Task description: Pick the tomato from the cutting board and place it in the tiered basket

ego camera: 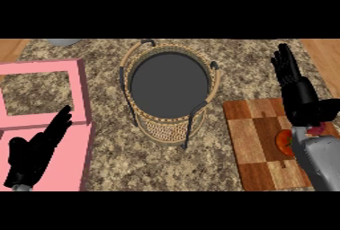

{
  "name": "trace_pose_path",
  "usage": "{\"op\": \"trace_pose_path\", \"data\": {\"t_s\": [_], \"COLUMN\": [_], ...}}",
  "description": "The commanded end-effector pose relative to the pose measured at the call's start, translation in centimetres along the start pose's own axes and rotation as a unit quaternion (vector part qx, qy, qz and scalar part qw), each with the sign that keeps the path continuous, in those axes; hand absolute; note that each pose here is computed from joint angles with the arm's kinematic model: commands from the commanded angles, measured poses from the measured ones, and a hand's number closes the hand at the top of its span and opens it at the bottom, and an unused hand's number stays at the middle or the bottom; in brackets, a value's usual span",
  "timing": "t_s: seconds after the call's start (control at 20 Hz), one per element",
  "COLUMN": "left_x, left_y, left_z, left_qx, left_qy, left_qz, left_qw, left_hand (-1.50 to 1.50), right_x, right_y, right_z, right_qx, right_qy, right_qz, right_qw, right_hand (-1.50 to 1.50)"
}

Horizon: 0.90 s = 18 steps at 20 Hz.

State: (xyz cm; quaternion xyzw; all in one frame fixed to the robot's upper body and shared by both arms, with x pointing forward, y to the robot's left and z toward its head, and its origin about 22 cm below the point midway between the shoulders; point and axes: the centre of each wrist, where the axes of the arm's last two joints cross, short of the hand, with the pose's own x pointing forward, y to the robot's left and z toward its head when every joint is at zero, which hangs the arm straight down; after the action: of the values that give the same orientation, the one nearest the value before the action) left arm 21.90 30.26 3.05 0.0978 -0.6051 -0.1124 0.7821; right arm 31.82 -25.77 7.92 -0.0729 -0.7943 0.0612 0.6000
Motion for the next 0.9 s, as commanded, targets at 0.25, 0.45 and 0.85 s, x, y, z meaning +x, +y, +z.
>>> {"op": "trace_pose_path", "data": {"t_s": [0.25, 0.45, 0.85], "left_x": [1.9, -0.7, -0.7], "left_y": [-3.7, -5.2, -7.7], "left_z": [-2.4, -2.7, -4.7], "left_qx": [-0.029, -0.073, -0.069], "left_qy": [-0.129, -0.12, -0.114], "left_qz": [0.06, 0.089, 0.083], "left_qw": [0.9894, 0.9862, 0.9876], "left_hand": [0.0, 0.0, 0.0], "right_x": [-2.8, -5.4, -4.8], "right_y": [-3.9, -0.7, -0.4], "right_z": [-0.3, 0.1, 2.3], "right_qx": [-0.345, -0.427, -0.399], "right_qy": [0.051, 0.058, 0.025], "right_qz": [0.023, 0.034, 0.209], "right_qw": [0.937, 0.902, 0.892], "right_hand": [-1.5, -1.5, -1.5]}}
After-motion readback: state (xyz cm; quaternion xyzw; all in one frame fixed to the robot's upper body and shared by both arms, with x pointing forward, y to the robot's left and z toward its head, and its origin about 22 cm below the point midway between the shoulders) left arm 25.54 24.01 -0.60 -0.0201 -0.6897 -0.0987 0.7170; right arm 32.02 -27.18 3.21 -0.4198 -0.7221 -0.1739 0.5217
